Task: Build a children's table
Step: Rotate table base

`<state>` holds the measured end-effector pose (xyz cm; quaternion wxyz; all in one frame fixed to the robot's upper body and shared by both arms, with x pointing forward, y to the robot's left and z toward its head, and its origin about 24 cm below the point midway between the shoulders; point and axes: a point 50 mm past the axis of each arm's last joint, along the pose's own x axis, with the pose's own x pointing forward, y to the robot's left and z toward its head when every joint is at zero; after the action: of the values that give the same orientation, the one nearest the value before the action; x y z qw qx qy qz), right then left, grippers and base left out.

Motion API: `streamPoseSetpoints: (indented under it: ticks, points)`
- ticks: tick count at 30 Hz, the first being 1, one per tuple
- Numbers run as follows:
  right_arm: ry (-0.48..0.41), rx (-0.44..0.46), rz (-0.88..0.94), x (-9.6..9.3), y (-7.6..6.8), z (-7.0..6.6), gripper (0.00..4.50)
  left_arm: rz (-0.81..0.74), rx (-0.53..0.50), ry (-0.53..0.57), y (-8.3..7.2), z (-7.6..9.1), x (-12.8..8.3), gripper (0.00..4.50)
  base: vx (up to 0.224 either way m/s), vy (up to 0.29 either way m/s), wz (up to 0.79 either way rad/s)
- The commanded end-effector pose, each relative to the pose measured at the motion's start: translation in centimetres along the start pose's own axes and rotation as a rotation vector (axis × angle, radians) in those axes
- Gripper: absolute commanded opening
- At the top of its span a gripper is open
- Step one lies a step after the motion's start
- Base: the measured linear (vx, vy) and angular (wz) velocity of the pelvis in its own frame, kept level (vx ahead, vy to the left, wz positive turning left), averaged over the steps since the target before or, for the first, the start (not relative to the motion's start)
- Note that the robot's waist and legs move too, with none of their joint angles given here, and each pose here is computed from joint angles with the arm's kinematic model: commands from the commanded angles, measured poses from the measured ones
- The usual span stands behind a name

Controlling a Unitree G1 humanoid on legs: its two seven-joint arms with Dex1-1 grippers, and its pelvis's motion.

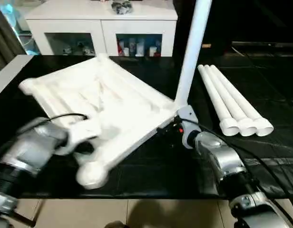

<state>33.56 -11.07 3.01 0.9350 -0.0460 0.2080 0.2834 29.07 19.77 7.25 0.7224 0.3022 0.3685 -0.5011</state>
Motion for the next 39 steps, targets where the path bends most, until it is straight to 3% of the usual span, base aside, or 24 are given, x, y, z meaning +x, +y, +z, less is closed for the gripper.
streamPoseSetpoints:
  ticks: [1, 7, 14, 20, 29, 36, 39]
  points:
    - [-0.027, -0.006, -0.007, 0.2, -0.1, 0.8, 4.5, -0.132, 0.027, -0.067, -1.7, 1.5, 1.4, 0.04, 0.0, 0.0, 0.0]
    - [-0.08, 0.039, -0.014, 0.3, -0.5, 1.5, 4.5, -0.162, 0.091, -0.121, -2.0, 3.7, 3.1, 0.04, 0.0, 0.0, 0.0]
    - [-0.121, 0.031, -0.057, 0.0, -1.2, 1.5, 4.5, -0.11, 0.098, -0.196, -1.4, 5.6, 4.3, 0.04, 0.0, 0.0, 0.0]
    - [-0.24, 0.086, -0.161, -1.0, -2.7, 2.5, 4.5, 0.089, 0.075, -0.273, 0.3, 7.7, 5.8, 0.04, 0.0, 0.0, 0.0]
    - [-0.28, 0.121, -0.198, -2.2, -3.7, 2.9, 4.5, 0.262, 0.027, -0.33, 1.3, 9.2, 7.4, 0.04, 0.0, 0.0, 0.0]
    - [-0.37, 0.079, -0.226, -3.7, -4.3, 4.0, 4.5, 0.314, 0.008, -0.466, 2.2, 10.5, 6.6, 0.04, 0.0, 0.0, 0.0]
    - [-0.314, 0.075, -0.225, -4.1, -4.2, 3.6, 4.5, 0.273, 0.032, -0.538, 1.9, 10.8, 5.6, 0.04, 0.0, 0.0, 0.0]
